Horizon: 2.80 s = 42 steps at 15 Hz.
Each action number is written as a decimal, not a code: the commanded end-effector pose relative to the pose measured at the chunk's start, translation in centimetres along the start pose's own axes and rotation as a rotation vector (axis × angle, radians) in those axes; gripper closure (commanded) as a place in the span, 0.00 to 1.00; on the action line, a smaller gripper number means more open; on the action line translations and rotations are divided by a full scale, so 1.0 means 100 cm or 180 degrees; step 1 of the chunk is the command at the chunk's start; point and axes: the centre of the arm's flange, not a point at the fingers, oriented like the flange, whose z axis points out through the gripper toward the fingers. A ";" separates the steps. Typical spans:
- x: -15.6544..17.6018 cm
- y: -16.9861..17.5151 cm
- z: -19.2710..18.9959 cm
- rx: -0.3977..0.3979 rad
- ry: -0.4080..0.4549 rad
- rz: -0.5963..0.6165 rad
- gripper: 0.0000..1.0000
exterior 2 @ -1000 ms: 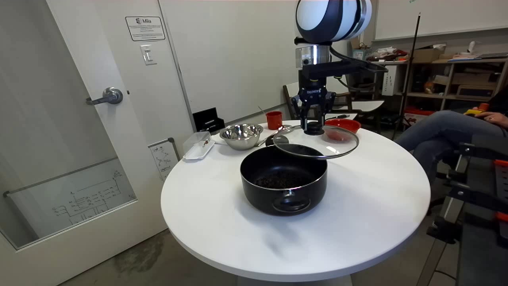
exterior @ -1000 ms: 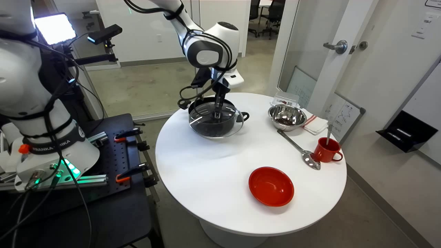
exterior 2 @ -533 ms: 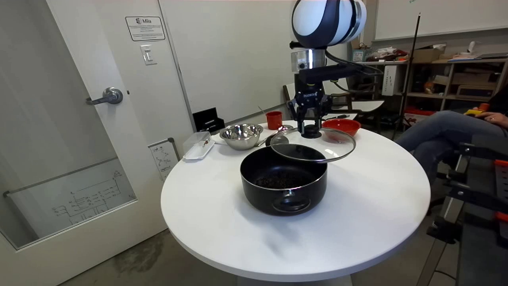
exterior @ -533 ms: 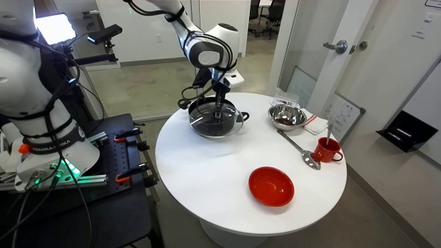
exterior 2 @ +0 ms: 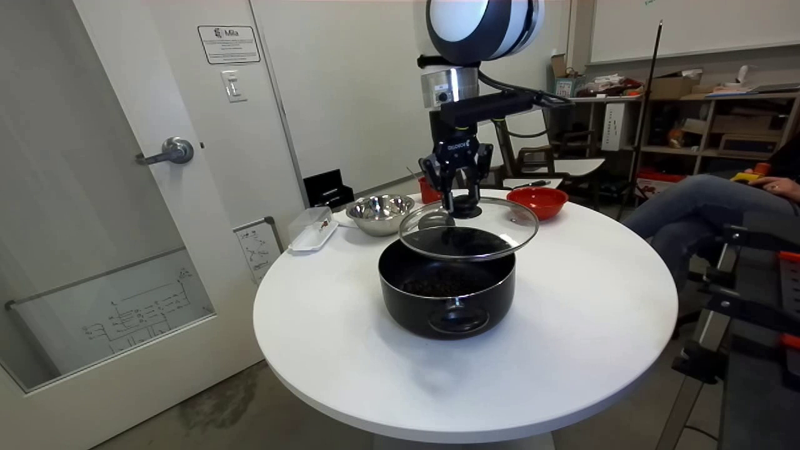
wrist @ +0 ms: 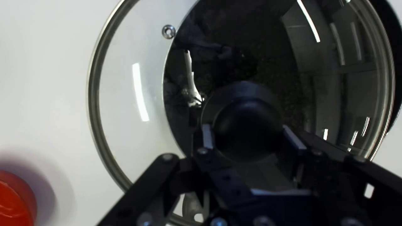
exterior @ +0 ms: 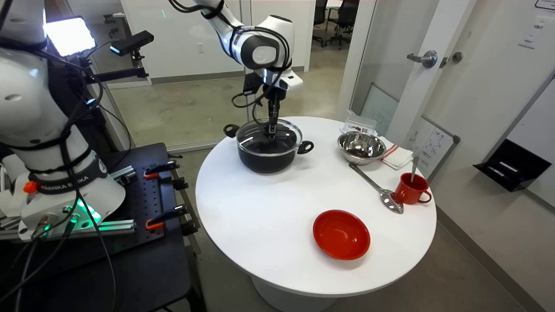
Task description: Pick up the lid from the pot and put it on the table, then pick up the red bowl and pour it's contents in the pot and pick up the lid and put it back on the pot
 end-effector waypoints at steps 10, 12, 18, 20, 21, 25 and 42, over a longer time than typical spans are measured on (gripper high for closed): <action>0.009 -0.055 -0.008 0.0013 0.0022 -0.0232 0.75; 0.008 -0.058 -0.006 0.0016 0.0020 -0.0252 0.75; -0.001 -0.063 -0.006 0.0021 0.0014 -0.0306 0.75; -0.003 -0.065 -0.007 0.0026 0.0020 -0.0317 0.75; -0.005 -0.066 -0.007 0.0028 0.0021 -0.0329 0.75; -0.009 -0.069 -0.004 0.0022 0.0004 -0.0349 0.75; 0.004 -0.058 0.017 0.0084 0.0150 -0.0282 0.75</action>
